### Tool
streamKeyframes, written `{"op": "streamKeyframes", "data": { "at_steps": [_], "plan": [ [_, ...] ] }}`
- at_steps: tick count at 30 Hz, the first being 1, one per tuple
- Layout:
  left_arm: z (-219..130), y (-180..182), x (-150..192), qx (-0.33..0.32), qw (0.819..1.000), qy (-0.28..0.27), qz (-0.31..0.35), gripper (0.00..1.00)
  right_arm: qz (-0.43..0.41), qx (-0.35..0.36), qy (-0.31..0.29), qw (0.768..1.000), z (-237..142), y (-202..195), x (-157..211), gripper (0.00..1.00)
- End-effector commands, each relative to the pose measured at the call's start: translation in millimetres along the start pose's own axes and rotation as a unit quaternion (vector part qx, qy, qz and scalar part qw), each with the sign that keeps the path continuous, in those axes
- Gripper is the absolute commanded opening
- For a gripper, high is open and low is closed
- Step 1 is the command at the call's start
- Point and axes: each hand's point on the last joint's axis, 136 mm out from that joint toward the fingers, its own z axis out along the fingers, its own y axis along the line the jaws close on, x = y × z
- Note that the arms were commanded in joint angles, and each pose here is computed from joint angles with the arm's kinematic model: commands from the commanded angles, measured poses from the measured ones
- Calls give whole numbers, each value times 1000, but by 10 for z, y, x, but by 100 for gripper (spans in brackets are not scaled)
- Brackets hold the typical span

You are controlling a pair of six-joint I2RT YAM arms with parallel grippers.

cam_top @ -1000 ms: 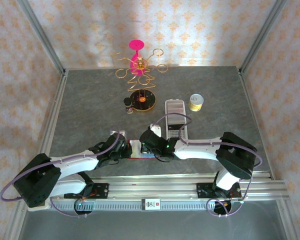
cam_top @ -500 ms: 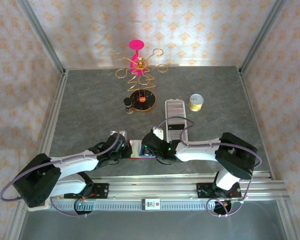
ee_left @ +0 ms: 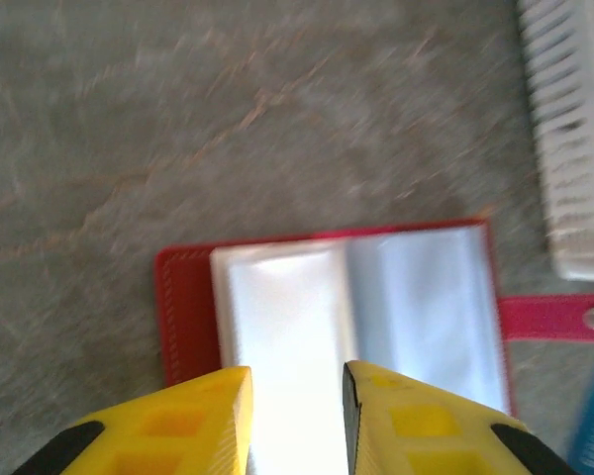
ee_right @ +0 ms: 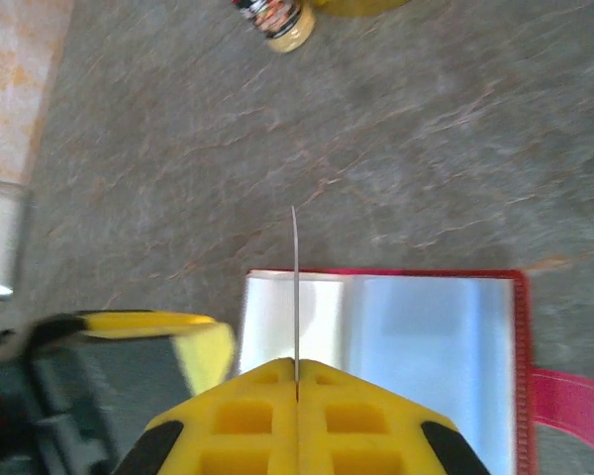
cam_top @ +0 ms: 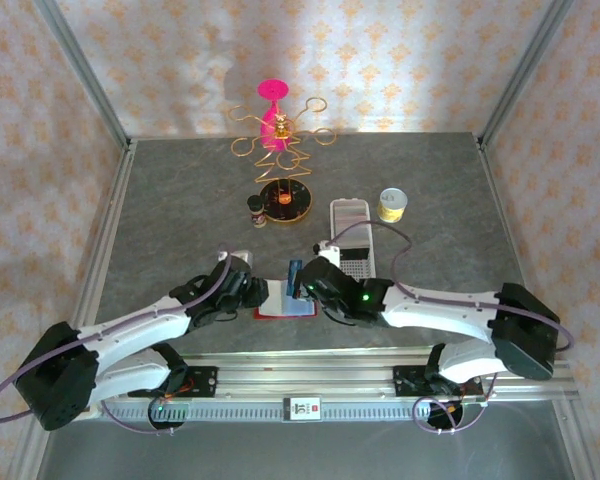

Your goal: Put the credit cards into the card holder

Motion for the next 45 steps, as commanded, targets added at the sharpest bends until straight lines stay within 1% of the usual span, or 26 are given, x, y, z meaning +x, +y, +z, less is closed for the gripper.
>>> {"op": "streamKeyframes", "data": {
  "at_steps": [1, 3, 5, 8, 11, 15, 21, 26, 31, 40, 41, 45],
  "plan": [
    [-165, -159, -209, 0, 1000, -18, 1, 31, -24, 77, -27, 996, -97, -436, -14, 0],
    [-216, -340, -275, 18, 1000, -25, 3, 31, -19, 82, -39, 996, -153, -517, -35, 0],
    [-217, -509, -262, 28, 999, -25, 16, 31, -13, 86, -49, 995, -202, -588, -55, 0],
    [-95, -639, -141, 5, 999, -4, 47, 36, -6, 84, -64, 994, -291, -652, -96, 0],
    [66, -645, 6, -32, 997, 17, 72, 41, -5, 89, -73, 993, -372, -724, -123, 0],
    [242, -568, 154, -65, 994, 33, 84, 47, 3, 93, -88, 992, -471, -831, -148, 0],
    [399, -543, 296, -103, 987, 47, 112, 51, 18, 79, -94, 992, -549, -882, -145, 0],
    [493, -535, 369, -121, 983, 56, 126, 55, 17, 79, -93, 992, -550, -889, -139, 0],
    [553, -501, 399, -146, 977, 59, 142, 56, 17, 79, -92, 993, -545, -892, -130, 0],
    [616, -382, 462, -198, 962, 66, 177, 56, 18, 79, -88, 993, -535, -907, -103, 0],
    [614, -357, 461, -205, 960, 67, 180, 56, 18, 78, -88, 993, -537, -904, -108, 0],
    [605, -332, 456, -216, 956, 65, 185, 46, 18, 80, -88, 993, -534, -916, -103, 0]
  ]
}}
